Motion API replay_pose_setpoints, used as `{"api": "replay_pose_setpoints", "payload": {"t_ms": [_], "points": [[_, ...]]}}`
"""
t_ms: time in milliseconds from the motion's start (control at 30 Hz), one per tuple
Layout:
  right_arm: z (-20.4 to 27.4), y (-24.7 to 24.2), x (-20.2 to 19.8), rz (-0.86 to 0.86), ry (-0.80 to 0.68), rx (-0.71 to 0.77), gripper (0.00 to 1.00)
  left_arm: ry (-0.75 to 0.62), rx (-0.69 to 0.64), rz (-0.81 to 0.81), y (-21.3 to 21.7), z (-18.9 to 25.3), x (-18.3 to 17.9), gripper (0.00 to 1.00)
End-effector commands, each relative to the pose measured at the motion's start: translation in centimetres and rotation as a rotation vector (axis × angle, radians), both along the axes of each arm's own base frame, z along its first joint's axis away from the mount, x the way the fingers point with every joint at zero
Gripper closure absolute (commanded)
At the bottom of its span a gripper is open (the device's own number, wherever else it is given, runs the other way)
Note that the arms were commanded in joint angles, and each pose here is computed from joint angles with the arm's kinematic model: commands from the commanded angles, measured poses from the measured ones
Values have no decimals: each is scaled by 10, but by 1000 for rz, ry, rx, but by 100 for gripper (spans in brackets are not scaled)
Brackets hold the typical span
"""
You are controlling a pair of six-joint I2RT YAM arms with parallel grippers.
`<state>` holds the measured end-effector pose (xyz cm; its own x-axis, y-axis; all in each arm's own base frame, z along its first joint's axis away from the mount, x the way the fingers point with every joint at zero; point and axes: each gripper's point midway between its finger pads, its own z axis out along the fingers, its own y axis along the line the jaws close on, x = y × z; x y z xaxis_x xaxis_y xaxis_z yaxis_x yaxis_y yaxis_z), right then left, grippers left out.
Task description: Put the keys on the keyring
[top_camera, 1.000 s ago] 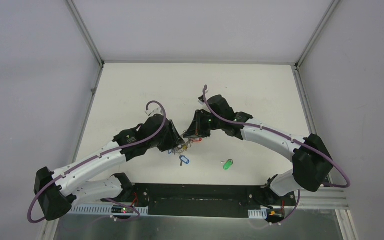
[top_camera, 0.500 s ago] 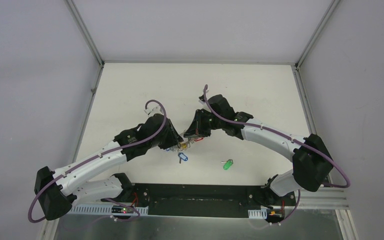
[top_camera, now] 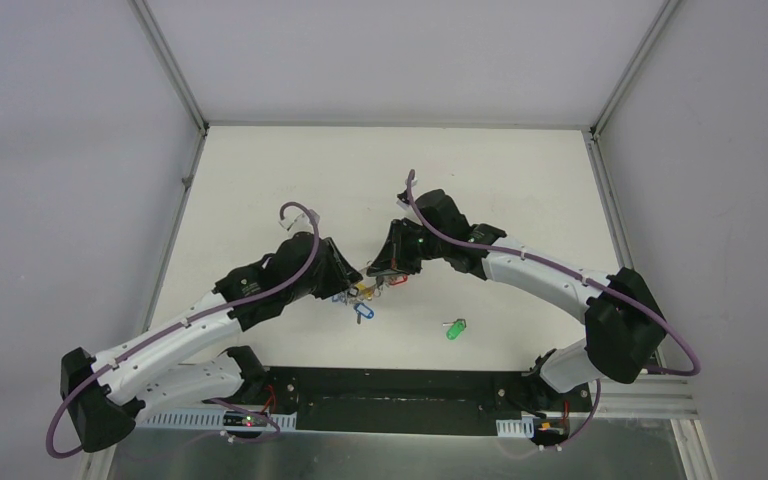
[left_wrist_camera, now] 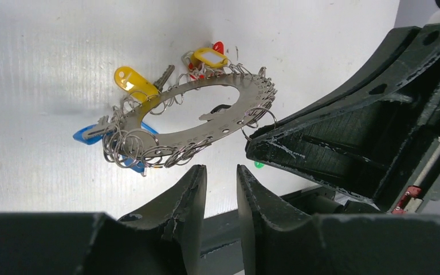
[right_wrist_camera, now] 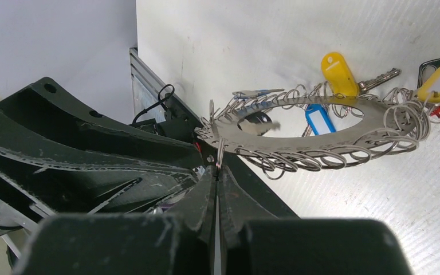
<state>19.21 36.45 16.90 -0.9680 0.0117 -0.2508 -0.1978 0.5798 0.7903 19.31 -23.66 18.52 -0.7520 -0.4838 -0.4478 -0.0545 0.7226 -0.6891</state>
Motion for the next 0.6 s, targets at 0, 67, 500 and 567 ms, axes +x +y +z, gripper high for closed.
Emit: {"api": "replay_pose_setpoints", "payload": {"t_ms": [0, 67, 500, 567], "points": [[21, 10, 2, 18, -36, 82, 100, -81, -17, 14, 6, 14, 3, 72], [22, 10, 2, 18, -37, 84, 100, -82, 1, 32, 13, 13, 2, 69], [22, 11, 2, 24, -37, 87, 100, -29, 44, 28, 11, -5, 1, 68], [21, 11, 2, 24, -36, 86, 100, -34, 48, 17, 9, -3, 2, 69]]}}
